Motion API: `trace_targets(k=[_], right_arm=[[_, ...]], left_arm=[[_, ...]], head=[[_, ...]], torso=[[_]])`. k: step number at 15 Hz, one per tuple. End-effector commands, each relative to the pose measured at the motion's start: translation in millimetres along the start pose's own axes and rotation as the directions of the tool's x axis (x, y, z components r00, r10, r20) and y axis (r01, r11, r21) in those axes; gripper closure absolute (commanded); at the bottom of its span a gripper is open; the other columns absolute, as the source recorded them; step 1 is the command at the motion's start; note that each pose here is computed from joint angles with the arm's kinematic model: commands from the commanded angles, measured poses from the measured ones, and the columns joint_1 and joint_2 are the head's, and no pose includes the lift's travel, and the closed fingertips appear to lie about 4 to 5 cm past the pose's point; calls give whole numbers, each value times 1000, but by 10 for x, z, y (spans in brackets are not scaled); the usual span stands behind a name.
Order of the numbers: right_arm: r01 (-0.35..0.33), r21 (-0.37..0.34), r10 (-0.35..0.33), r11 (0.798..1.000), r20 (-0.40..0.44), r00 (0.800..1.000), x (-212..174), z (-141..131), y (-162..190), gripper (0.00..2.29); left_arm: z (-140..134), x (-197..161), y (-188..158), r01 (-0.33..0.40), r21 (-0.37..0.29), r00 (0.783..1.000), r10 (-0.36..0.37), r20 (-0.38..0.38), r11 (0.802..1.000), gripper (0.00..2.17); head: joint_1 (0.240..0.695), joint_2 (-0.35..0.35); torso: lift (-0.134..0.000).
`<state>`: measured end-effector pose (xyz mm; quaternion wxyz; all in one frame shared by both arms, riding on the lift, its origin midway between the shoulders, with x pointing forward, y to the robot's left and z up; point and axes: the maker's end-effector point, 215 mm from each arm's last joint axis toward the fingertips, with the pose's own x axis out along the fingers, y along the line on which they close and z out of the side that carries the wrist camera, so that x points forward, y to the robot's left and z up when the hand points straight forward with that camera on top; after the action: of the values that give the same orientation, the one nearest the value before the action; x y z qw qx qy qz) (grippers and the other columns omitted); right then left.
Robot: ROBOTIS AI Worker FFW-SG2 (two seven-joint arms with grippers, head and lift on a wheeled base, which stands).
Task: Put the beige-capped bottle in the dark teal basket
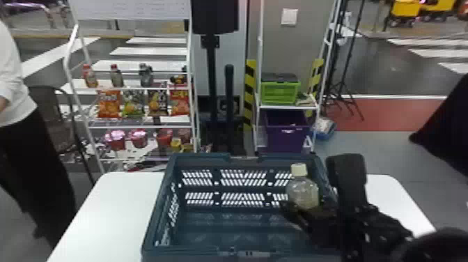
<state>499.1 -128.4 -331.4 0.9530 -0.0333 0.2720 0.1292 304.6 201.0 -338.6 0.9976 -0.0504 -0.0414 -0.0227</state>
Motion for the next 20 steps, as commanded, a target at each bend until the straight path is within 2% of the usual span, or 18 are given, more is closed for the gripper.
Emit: trace_targets(k=[1, 5, 8, 13, 16, 17, 18, 19, 20], right_arm=[[-43, -4, 42, 999, -155, 987, 229, -185, 102, 2280], [-80, 14, 81, 997, -250, 965, 697, -244, 331, 2280], [-124, 25, 126, 992, -295, 947, 889, -186, 558, 2280], [-100, 11, 97, 995, -387, 917, 1054, -448, 503, 2280], [-122, 28, 123, 992, -414, 902, 1102, -511, 567, 2246], [-126, 34, 128, 991, -412, 902, 1116, -519, 581, 2010], [-128, 36, 131, 991, -413, 901, 1116, -525, 590, 1528], [-128, 36, 131, 991, -412, 902, 1114, -519, 593, 626], [-119, 31, 121, 992, -414, 902, 1112, -521, 571, -2]], left_arm=[[7, 17, 8, -3, -2, 1000, 3, 3, 1000, 157], [-31, 16, 32, -9, -3, 1000, 9, -4, 1000, 157], [-50, 6, 39, -13, -3, 1000, 13, -8, 1000, 157], [-13, -19, 59, -15, -8, 1000, 15, 6, 1000, 157], [-6, -15, 77, -16, -5, 1000, 16, 9, 1000, 157], [12, -15, 74, -15, -7, 1000, 15, 15, 1000, 157], [14, -18, 76, -15, -7, 1000, 15, 17, 1000, 157], [8, -22, 82, -16, -8, 1000, 16, 16, 1000, 157], [9, -24, 81, -15, -9, 1000, 15, 18, 1000, 157]], head=[[499, 0], [499, 0], [499, 0], [499, 0], [499, 0], [499, 0], [499, 0], [499, 0], [499, 0]], torso=[[0], [0], [0], [0], [0], [0], [0], [0], [0]])
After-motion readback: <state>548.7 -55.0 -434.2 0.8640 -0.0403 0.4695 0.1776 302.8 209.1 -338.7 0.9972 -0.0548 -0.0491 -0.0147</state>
